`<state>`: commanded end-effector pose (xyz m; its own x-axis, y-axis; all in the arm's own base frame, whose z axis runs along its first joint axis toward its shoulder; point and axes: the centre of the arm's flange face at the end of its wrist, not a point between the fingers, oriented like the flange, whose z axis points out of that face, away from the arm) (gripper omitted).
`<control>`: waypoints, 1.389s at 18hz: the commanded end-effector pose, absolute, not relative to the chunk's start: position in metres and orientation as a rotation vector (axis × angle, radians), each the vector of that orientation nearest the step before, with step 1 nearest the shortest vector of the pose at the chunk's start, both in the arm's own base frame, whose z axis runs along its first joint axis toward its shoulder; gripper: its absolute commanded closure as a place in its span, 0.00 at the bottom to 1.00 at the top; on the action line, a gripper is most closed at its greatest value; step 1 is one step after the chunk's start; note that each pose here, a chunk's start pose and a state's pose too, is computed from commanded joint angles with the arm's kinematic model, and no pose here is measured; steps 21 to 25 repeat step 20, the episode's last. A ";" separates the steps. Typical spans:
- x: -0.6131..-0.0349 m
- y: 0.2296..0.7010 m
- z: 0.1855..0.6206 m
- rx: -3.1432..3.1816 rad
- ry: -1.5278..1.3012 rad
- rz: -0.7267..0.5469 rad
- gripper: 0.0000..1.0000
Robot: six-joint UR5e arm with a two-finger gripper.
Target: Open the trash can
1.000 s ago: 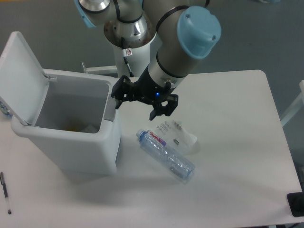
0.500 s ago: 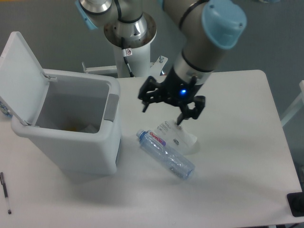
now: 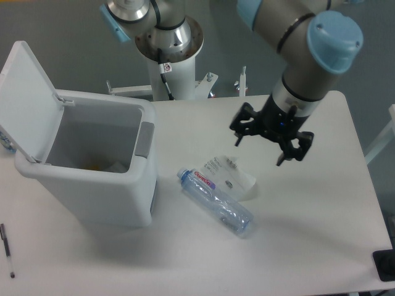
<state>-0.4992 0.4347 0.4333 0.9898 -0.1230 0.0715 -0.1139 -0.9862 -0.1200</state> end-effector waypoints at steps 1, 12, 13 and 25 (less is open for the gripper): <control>-0.507 0.431 0.427 -3.033 0.214 -0.110 0.00; -0.554 0.422 0.375 -3.081 0.450 0.016 0.00; -0.554 0.422 0.375 -3.079 0.474 0.017 0.00; -0.546 0.422 0.367 -3.084 0.491 -0.002 0.00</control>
